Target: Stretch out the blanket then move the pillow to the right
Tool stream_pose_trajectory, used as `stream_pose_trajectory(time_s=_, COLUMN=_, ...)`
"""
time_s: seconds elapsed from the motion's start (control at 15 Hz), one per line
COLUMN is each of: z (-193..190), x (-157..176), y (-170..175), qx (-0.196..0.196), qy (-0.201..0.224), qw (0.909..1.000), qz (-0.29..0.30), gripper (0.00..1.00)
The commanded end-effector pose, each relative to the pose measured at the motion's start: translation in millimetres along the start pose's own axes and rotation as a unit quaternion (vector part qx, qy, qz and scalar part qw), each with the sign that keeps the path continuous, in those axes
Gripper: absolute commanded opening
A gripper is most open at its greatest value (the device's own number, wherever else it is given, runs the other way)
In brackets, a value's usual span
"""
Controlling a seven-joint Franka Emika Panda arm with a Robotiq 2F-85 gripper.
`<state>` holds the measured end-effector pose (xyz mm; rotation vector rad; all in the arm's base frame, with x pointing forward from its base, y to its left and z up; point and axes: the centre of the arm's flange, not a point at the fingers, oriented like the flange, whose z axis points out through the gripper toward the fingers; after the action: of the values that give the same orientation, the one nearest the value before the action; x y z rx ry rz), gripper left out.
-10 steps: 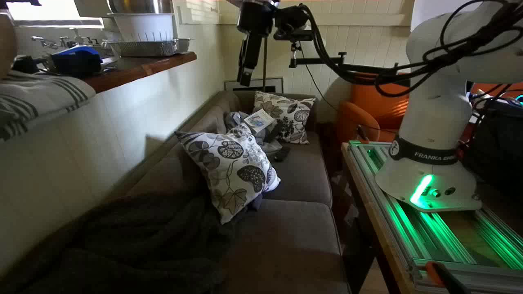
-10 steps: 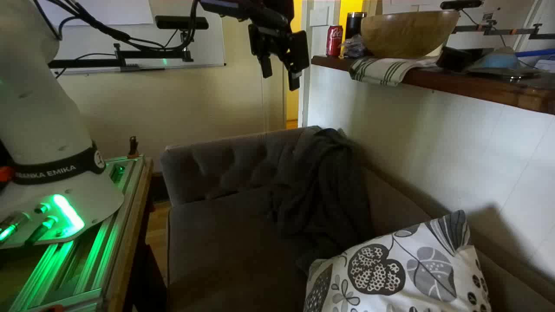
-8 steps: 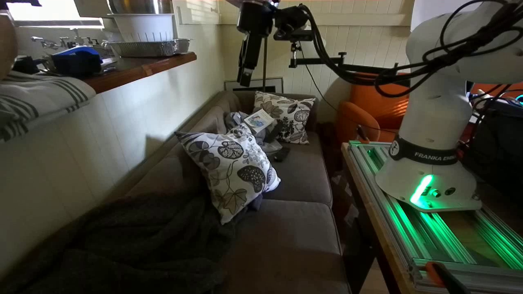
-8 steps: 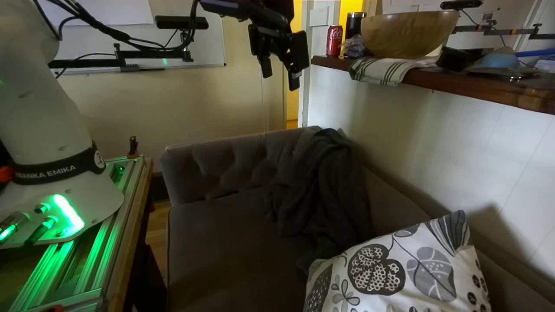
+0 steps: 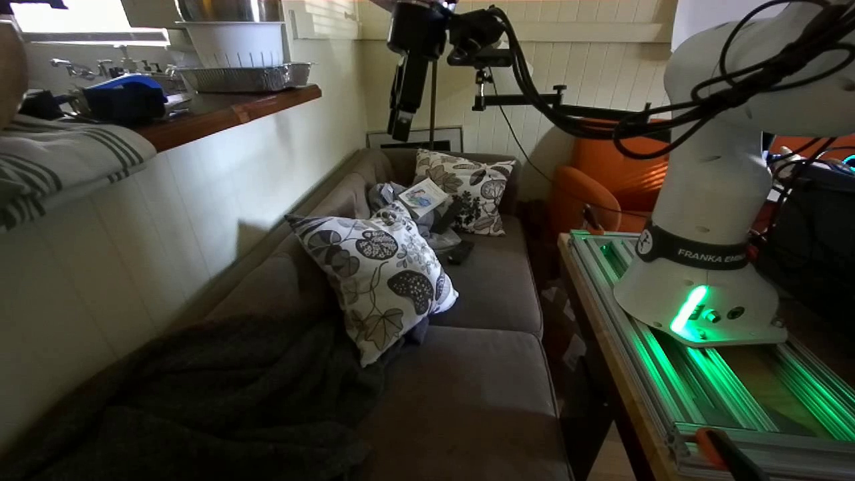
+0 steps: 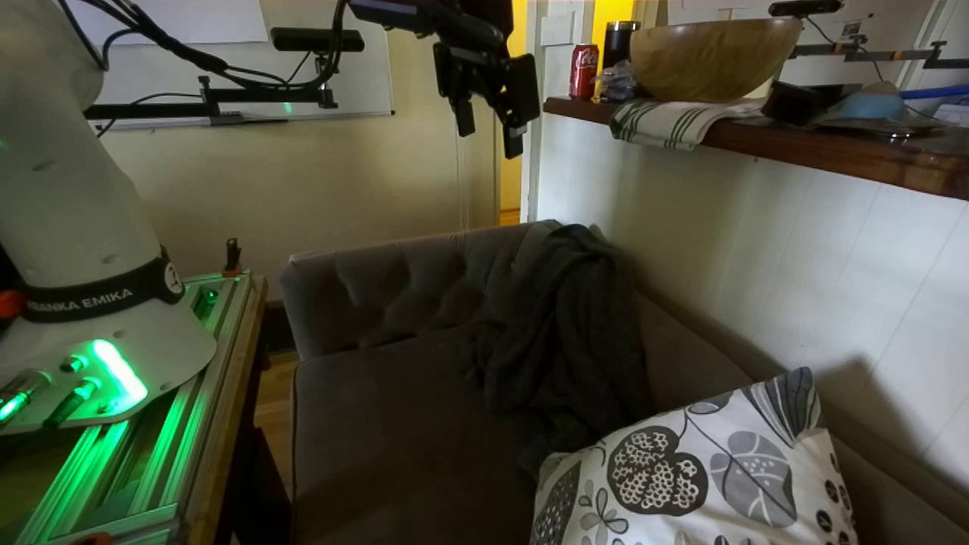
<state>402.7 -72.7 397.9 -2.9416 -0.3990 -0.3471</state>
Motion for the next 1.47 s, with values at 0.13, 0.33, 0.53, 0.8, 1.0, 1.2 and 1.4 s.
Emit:
stream_pose_trajectory(time_s=0.13, z=71.7, x=41.5, y=-14.7, qx=0.027, qy=0.034, qw=0.9968, qz=-0.067, gripper=1.00)
stream_pose_trajectory(time_s=0.33, z=129.1, x=64.5, y=-25.0, qx=0.021, qy=0.064, qw=0.9909, qz=-0.116, gripper=1.00)
stream_pose_trajectory(time_s=0.53, z=167.1, x=93.1, y=-20.2, qx=-0.008, qy=0.092, qw=0.9799, qz=-0.177, gripper=1.00)
stream_pose_trajectory(time_s=0.8, z=177.5, x=144.3, y=7.8, qx=-0.089, qy=0.128, qw=0.9555, qz=-0.250, gripper=1.00)
stream_pose_trajectory(time_s=1.0, z=146.4, x=133.6, y=-11.8, qx=-0.081, qy=0.110, qw=0.9606, qz=-0.242, gripper=1.00)
stream_pose_trajectory(time_s=1.2, z=153.9, x=139.8, y=-6.5, qx=-0.087, qy=0.106, qw=0.9589, qz=-0.249, gripper=1.00)
stream_pose_trajectory(time_s=1.4, z=179.2, x=149.0, y=33.8, qx=-0.123, qy=0.098, qw=0.9588, qz=-0.236, gripper=1.00)
